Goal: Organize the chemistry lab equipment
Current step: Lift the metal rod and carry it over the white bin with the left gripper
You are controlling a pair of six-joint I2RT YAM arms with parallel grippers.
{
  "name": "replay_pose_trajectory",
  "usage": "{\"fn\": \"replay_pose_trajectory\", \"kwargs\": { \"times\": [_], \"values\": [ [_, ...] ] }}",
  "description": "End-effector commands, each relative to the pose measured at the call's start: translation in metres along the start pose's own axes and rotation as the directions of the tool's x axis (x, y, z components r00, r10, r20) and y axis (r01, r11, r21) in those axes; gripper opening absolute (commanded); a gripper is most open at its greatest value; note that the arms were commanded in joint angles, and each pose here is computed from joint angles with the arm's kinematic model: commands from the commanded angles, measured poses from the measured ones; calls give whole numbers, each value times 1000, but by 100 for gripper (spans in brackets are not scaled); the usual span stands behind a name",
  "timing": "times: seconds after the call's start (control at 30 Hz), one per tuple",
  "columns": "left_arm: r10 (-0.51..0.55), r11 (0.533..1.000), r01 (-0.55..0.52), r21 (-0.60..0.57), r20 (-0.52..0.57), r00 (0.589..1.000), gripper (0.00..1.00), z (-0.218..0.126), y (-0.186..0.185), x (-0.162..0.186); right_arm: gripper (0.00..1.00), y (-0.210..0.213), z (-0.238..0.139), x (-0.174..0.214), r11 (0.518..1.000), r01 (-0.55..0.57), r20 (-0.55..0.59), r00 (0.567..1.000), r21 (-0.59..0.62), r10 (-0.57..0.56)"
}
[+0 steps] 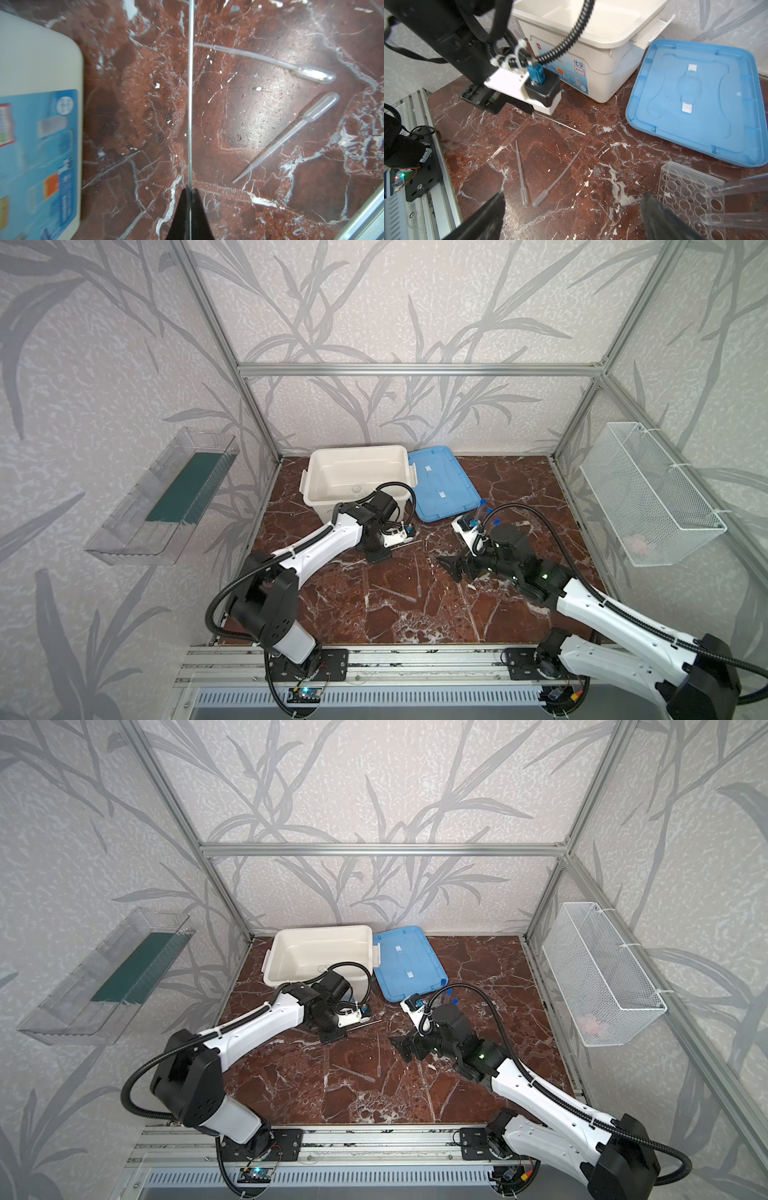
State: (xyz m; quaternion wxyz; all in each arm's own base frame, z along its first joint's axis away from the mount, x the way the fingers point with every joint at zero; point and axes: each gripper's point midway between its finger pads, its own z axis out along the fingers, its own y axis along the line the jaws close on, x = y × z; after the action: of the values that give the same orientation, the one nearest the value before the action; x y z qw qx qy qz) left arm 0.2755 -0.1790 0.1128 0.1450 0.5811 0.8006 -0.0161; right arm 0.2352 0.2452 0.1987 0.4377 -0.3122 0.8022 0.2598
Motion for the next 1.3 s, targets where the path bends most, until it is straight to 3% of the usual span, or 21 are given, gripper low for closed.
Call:
{"fn": "replay_pose_trajectory", "kwargs": {
  "times": [0.0, 0.13, 0.33, 0.57, 1.0, 1.27],
  "values": [
    [87, 993, -78, -86, 118, 989, 0, -48, 8, -15, 99, 5, -12, -33, 1000, 13, 83, 996, -11, -12],
    [106, 989, -83, -124, 199, 974, 0, -93, 25, -26, 99, 14, -17, -62, 998, -7, 157, 987, -57, 16],
    [123, 979, -85, -184, 203, 972, 0, -129, 63, -22, 99, 31, -16, -111, 988, -18, 230, 972, -155, 54],
    [144, 963, -87, -255, 214, 966, 0, -145, 105, -20, 99, 39, 7, -151, 976, -43, 189, 978, -213, 85],
    [175, 962, -123, -243, 208, 962, 0, -113, 167, -22, 99, 32, 55, -183, 974, -66, 200, 973, -218, 111],
    [183, 972, -154, -178, 158, 970, 0, -68, 187, -19, 99, 5, 72, -184, 977, -126, 194, 968, -172, 159]
  ]
}}
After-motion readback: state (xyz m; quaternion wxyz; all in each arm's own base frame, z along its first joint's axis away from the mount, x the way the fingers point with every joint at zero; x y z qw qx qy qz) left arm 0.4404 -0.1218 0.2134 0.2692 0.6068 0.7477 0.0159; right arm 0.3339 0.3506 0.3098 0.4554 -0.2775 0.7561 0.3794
